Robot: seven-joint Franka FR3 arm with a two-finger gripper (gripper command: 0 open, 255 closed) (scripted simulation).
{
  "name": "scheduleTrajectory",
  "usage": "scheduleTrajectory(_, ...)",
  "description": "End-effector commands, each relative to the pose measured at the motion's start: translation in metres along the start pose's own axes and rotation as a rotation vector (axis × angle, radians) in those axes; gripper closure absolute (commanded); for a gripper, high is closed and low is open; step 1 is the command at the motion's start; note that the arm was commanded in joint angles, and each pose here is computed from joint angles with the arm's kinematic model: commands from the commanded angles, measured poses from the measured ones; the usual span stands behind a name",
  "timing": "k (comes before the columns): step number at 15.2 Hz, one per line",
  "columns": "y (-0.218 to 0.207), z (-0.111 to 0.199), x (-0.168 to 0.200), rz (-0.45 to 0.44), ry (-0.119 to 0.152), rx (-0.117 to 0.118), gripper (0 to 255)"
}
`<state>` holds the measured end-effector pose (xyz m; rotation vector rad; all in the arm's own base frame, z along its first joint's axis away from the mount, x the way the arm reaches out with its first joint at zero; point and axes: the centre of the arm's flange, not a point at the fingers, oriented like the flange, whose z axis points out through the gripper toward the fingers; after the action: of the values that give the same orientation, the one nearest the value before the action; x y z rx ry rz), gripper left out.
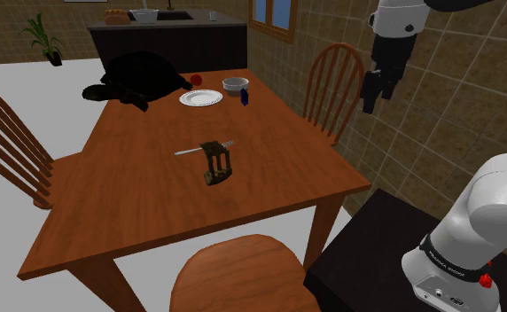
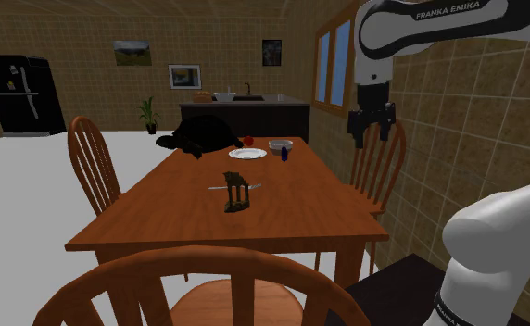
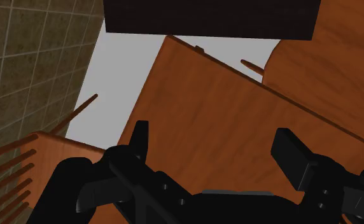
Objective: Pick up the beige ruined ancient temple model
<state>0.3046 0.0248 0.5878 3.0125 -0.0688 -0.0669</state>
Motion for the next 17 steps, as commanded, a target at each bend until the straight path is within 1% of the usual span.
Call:
scheduleTrajectory(1, 0.000, 0.000, 0.000, 0.000, 0.000, 0.000, 0)
scheduleTrajectory(17, -0.164, 0.035, 0.127, -0.044, 0.132, -0.108, 0)
